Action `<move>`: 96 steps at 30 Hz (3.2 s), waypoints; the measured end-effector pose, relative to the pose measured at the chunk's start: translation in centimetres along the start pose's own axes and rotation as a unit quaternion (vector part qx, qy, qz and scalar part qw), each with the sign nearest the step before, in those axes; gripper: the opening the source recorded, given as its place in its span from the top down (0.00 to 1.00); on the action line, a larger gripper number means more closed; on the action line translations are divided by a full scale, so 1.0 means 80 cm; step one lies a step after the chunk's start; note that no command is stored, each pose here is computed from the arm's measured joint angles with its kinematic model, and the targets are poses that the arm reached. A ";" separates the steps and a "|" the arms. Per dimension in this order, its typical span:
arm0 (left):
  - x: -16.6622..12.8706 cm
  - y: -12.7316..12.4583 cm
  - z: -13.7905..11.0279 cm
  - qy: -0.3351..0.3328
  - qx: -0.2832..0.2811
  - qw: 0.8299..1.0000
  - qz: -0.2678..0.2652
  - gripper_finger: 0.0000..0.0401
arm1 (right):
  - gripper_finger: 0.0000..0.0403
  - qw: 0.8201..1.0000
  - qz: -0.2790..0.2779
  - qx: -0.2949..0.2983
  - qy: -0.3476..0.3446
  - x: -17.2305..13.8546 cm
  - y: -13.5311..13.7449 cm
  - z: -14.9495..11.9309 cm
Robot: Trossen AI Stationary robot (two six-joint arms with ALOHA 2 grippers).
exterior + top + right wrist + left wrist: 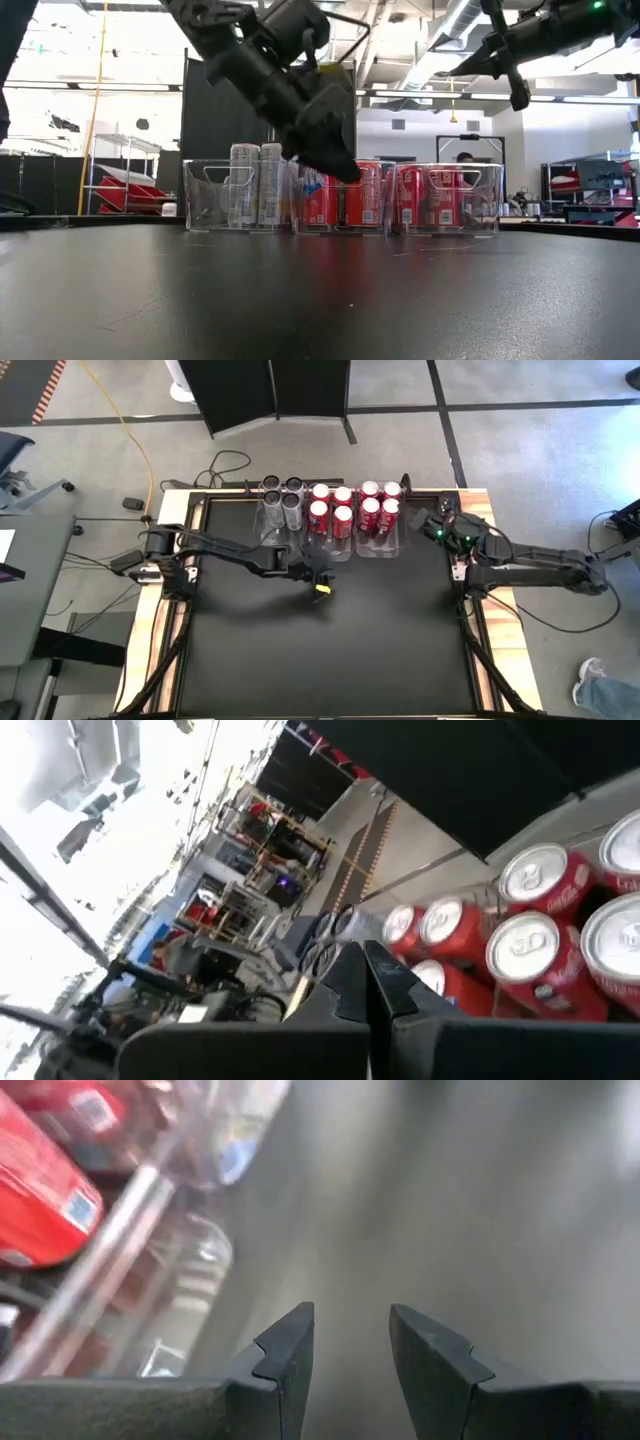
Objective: Sort soda cans
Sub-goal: Adjust the transparent bins to align them on the table, then return to Home Position
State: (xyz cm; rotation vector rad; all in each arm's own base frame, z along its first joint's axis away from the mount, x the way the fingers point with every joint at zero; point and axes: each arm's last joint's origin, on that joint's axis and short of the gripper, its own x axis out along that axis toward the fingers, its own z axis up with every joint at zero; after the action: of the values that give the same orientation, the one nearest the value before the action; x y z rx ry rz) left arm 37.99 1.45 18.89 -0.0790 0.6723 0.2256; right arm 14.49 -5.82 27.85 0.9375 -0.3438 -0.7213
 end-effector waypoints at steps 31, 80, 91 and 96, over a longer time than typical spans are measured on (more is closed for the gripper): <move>-0.087 0.047 0.052 0.046 0.041 0.997 -0.041 0.68 | 0.99 0.876 -0.169 -0.216 0.396 -0.046 -0.053 -0.104; -0.116 0.103 -0.011 0.051 -0.045 0.996 0.061 0.93 | 0.99 0.872 -0.257 -0.254 0.331 0.007 -0.087 -0.074; -0.213 0.102 0.034 -0.053 -0.054 0.995 0.061 0.97 | 1.00 0.900 -0.102 -0.299 0.301 -0.010 -0.010 -0.049; -0.256 0.102 0.043 -0.123 -0.047 0.990 0.060 0.99 | 1.00 0.895 -0.001 -0.368 0.251 -0.012 0.042 -0.017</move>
State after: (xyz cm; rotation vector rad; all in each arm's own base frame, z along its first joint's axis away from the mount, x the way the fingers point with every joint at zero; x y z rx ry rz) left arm 22.65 6.21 34.36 -0.1000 0.4212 0.3766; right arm 15.92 -3.03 29.94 0.3638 0.3788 -0.5168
